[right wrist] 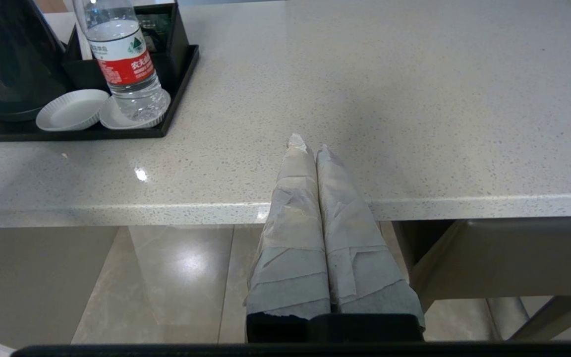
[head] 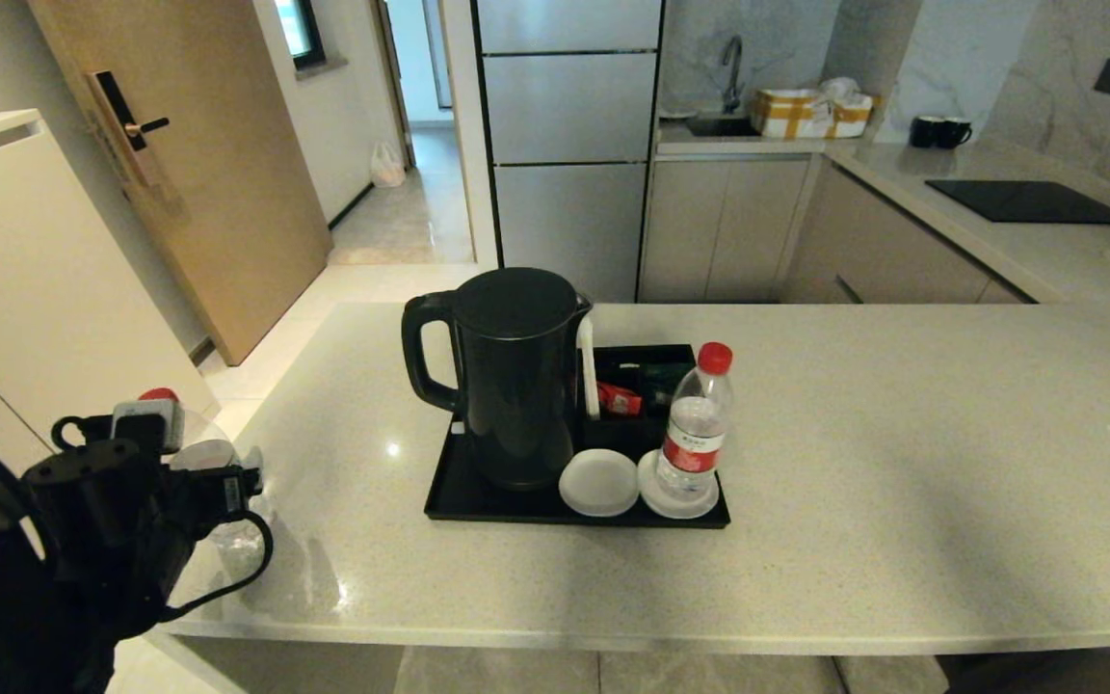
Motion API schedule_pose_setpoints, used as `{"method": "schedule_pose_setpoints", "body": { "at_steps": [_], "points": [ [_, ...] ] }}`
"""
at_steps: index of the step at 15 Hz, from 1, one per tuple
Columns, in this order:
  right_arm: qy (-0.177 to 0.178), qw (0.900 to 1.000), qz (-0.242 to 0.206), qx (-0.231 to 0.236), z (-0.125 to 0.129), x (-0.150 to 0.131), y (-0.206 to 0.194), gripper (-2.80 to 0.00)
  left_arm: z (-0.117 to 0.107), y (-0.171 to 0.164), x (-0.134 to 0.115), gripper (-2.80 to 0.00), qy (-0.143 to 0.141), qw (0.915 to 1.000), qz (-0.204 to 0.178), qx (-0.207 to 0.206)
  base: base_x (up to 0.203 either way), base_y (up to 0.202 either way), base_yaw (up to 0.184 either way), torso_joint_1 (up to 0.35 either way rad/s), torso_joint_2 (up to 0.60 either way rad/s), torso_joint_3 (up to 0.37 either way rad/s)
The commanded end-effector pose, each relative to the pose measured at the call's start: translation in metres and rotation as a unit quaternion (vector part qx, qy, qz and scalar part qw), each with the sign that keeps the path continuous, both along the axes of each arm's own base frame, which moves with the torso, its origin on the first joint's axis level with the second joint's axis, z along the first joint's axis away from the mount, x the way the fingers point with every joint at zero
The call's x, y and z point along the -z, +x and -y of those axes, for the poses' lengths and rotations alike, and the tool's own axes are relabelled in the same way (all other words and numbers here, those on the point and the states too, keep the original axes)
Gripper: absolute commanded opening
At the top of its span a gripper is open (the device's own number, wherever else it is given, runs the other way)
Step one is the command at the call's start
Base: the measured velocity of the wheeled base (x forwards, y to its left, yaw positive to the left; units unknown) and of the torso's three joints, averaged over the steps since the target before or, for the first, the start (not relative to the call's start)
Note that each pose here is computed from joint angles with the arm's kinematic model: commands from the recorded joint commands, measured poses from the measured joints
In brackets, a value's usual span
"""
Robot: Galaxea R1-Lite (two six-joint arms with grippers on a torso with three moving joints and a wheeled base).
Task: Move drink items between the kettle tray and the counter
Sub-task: Return the bottled water to its original position
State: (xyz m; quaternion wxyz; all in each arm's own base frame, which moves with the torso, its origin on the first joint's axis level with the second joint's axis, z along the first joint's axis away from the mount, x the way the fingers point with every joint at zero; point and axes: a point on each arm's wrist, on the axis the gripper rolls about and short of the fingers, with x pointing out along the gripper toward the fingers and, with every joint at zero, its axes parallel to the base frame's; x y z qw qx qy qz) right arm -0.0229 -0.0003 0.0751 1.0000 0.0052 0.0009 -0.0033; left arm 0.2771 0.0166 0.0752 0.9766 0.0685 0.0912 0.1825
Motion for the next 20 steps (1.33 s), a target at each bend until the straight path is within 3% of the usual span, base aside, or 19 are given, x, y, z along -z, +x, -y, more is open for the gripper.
{"method": "schedule_pose_setpoints", "body": {
  "at_steps": [1, 7, 8, 20],
  "points": [
    [0.0, 1.0, 0.0, 0.0, 0.0, 0.0, 0.0, -2.8, -0.005, 0.01, 0.006, 0.0, 0.007, 0.9999, -0.003, -0.009, 0.0, 0.0, 0.0, 0.0, 0.0, 0.0],
    [0.0, 1.0, 0.0, 0.0, 0.0, 0.0, 0.0, -2.8, -0.012, 0.015, 0.007, 0.0, 0.009, 0.9998, 0.0, -0.019, 0.0, 0.0, 0.0, 0.0, 0.0, 0.0],
    [0.0, 1.0, 0.0, 0.0, 0.0, 0.0, 0.0, -2.8, -0.012, 0.015, 0.01, -2.8, 0.01, 0.9997, -0.006, -0.02, 0.0, 0.0, 0.0, 0.0, 0.0, 0.0],
    [0.0, 1.0, 0.0, 0.0, 0.0, 0.0, 0.0, -2.8, -0.002, 0.006, -0.009, -2.8, 0.01, 0.9997, 0.023, 0.002, 0.0, 0.0, 0.0, 0.0, 0.0, 0.0]
  ]
}}
